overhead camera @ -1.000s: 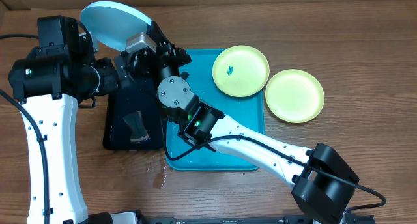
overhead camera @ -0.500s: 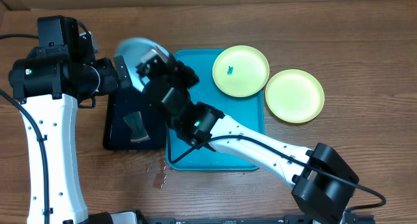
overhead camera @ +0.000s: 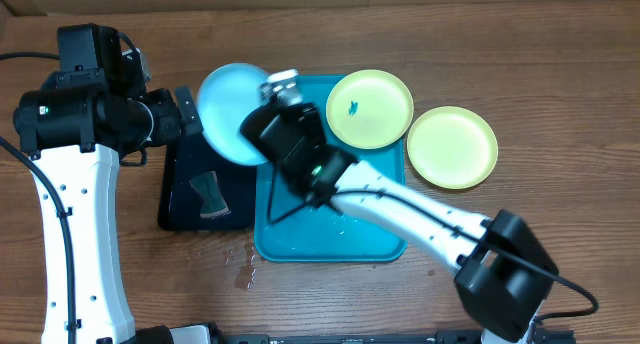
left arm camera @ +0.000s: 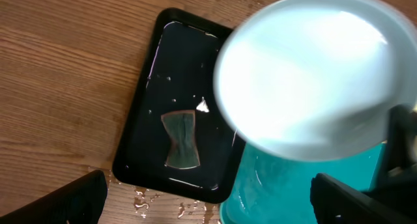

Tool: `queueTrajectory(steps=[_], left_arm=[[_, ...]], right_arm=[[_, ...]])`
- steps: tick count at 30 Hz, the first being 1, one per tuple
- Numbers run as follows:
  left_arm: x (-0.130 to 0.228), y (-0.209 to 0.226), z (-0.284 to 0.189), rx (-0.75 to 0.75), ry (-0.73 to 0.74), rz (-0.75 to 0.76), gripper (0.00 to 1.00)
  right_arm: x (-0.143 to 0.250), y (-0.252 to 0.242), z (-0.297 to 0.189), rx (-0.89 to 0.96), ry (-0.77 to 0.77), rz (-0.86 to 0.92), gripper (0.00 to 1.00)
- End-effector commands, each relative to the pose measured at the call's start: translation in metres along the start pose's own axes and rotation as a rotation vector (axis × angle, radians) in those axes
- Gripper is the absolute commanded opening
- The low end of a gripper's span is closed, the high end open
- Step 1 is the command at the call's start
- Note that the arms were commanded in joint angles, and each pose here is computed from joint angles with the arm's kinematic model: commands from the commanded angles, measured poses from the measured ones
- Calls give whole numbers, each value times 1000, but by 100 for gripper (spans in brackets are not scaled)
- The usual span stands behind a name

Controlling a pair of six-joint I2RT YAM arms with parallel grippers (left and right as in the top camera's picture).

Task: Clean dirty plates on tray and stack at the side
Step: 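Swing the light-blue plate right and set it on the yellow plate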

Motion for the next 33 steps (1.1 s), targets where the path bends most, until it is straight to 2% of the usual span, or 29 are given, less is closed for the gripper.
queueTrajectory(steps=[1, 4, 8, 14, 19, 27, 33], left_arm=[[-3, 2, -1, -4, -10, 10, 100], [-3, 2, -1, -4, -10, 10, 100], [-3, 2, -1, -4, -10, 10, 100], [-3, 2, -1, -4, -10, 10, 100], [-3, 2, -1, -4, -10, 10, 100], [-3, 2, -1, -4, -10, 10, 100], [-3, 2, -1, -4, -10, 10, 100]], right_arm=[[-41, -41, -9, -70, 19, 327, 4], [-40, -74, 1, -157, 165, 487, 4], [-29, -124, 14, -231, 348, 609, 4], [11, -237, 16, -16, 543, 797, 4], [45, -308, -4, 154, 672, 906, 4], [95, -371, -36, 393, 807, 919, 4], [121, -373, -36, 443, 852, 905, 4]])
Point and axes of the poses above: each gripper's point midway between its finger pads, its own z axis out along the fingers, its own y axis along the line the jaws close on, x = y × z, the point moved 3 cm from there along -z, back along the fingers
